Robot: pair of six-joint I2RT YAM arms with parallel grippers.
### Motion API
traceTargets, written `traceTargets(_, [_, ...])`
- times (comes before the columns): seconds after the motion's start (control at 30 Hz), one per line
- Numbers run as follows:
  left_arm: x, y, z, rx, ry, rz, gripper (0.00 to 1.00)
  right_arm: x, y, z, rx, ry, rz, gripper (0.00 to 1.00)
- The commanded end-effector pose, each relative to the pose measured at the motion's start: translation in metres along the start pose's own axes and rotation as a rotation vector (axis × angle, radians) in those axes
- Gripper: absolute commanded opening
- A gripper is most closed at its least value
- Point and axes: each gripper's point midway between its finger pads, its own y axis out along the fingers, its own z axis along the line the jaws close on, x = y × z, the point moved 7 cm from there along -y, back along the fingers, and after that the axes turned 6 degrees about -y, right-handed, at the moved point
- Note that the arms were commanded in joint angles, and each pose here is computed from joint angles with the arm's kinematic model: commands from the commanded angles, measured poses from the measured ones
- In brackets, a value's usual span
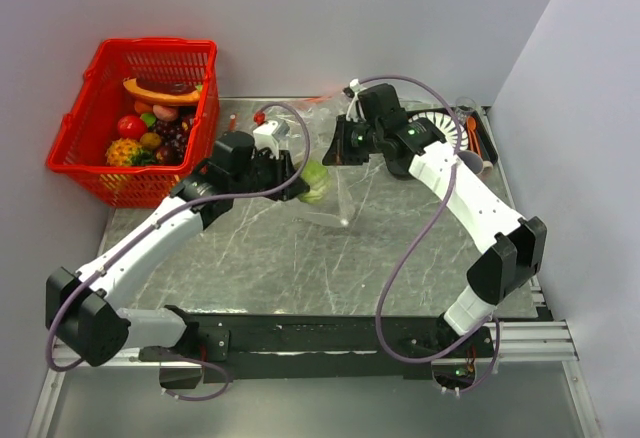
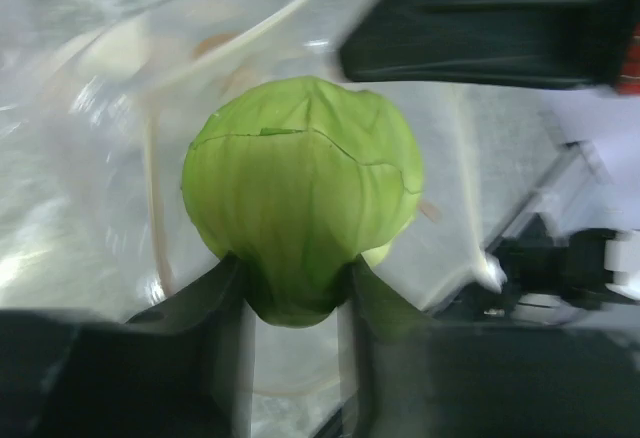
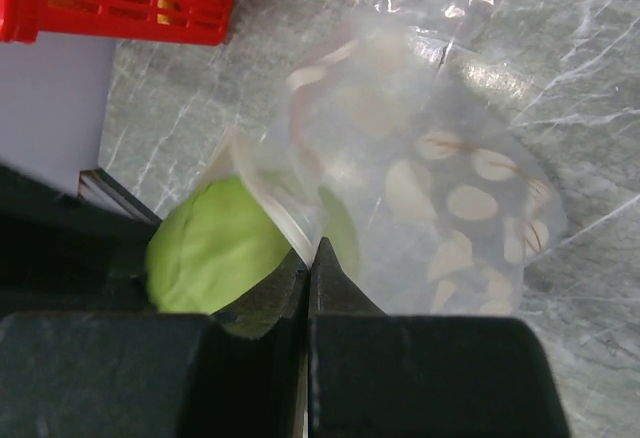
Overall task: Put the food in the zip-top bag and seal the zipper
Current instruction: Place the fake vegetable in the zipper food storage bag, then pick up the fake fruit from the bin.
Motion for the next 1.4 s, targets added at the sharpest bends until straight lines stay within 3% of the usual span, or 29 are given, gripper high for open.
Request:
traceTargets(0.0, [0.025, -0.016, -0.005, 0.122, 0.053, -0.074, 0.67, 0.015, -0.029, 0.015, 0.012, -0.028, -0.117, 0.00])
traceTargets(0.07, [0.036, -0.030, -0.014, 0.116, 0.054, -0.130, 0.90, 0.015, -0.029, 0.013, -0.007, -0.028, -0.120, 0.00])
traceTargets(0.17, [0.054, -0.048, -0.030, 0.087, 0.053, -0.198, 0.99, 0.015, -0.029, 0.009, -0.037, -0.033, -0.123, 0.00])
traceTargets(0.33, [0.074, -0.066, -0.033, 0.190, 0.042, -0.187, 0.99, 0.014, -0.029, 0.004, -0.065, -0.030, -0.135, 0.00])
traceTargets(0.4, [0.088, -0.077, -0.029, 0.257, 0.024, -0.244, 0.99, 0.011, -0.028, 0.000, -0.077, -0.020, -0.133, 0.00])
traceTargets(0.67, [0.125, -0.140, 0.061, 0.650, -0.191, -0.490, 0.99, -0.001, -0.044, -0.004, -0.015, -0.028, -0.190, 0.00])
traceTargets(0.93, [0.138, -0.185, 0.129, 0.927, -0.356, -0.525, 0.99, -0.009, -0.059, -0.006, 0.000, -0.068, -0.234, 0.00])
traceTargets(1.23, [0.140, -0.182, 0.182, 1.090, -0.409, -0.480, 0.99, -0.029, -0.055, -0.010, 0.047, -0.088, -0.232, 0.00])
traceTargets(1.37, [0.142, -0.169, 0.216, 1.173, -0.439, -0.404, 0.99, -0.032, -0.055, -0.014, 0.032, -0.093, -0.242, 0.00])
